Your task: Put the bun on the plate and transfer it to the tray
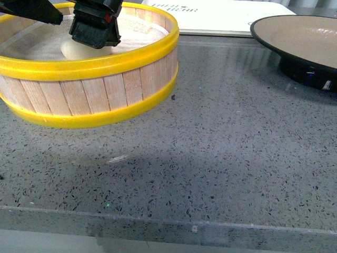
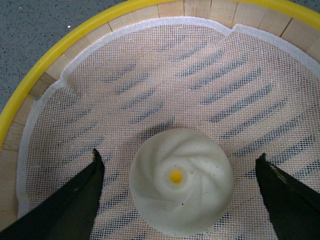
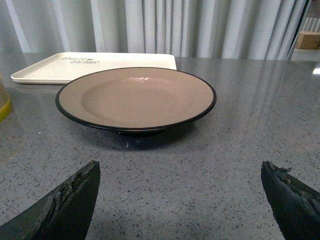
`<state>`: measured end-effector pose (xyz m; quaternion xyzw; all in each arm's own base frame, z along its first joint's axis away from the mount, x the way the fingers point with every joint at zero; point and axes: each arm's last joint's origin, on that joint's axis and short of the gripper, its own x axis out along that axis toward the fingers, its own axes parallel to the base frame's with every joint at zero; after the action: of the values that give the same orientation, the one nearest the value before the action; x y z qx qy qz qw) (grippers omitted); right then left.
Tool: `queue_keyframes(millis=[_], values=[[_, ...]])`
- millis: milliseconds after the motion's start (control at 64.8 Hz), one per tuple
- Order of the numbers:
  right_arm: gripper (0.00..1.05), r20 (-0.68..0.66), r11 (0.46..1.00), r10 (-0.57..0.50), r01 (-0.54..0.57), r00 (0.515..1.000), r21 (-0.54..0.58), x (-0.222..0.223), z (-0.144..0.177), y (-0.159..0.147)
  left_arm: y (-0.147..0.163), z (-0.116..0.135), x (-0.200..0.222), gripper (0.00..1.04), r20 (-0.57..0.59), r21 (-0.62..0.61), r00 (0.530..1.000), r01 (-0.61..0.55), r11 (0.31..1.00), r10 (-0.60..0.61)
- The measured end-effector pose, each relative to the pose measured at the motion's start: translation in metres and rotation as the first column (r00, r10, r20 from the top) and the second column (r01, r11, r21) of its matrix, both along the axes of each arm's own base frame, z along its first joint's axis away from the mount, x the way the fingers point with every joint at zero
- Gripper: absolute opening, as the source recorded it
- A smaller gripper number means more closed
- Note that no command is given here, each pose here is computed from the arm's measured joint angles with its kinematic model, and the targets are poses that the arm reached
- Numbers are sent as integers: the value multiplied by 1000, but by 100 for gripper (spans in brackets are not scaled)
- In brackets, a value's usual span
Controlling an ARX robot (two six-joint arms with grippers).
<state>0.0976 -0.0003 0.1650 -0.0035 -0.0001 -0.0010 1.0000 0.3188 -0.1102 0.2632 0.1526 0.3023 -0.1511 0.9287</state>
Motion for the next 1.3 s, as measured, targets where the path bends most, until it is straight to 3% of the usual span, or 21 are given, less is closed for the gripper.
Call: queue_keyframes(millis=[201, 309, 571, 1081, 1297], values=[[96, 0, 1000, 0, 0, 1000, 0, 0, 0, 0, 0, -2, 0, 61, -4, -1, 1000, 2, 1000, -2], [96, 0, 1000, 0, 0, 1000, 0, 0, 0, 0, -1, -3, 0, 38, -6, -6, 1000, 8, 1000, -8], [96, 0, 1000, 0, 0, 1000, 0, 0, 0, 0, -2, -3, 0, 5, -12, -16, 1000, 13, 1000, -13], [96, 0, 1000, 0, 0, 1000, 0, 0, 0, 0, 0, 0, 0, 4, -23, -41, 1000, 18, 999, -18], [96, 0, 1000, 0, 0, 1000, 0, 0, 0, 0, 4, 28, 0, 4, 27, -77, 999, 25, 997, -23]])
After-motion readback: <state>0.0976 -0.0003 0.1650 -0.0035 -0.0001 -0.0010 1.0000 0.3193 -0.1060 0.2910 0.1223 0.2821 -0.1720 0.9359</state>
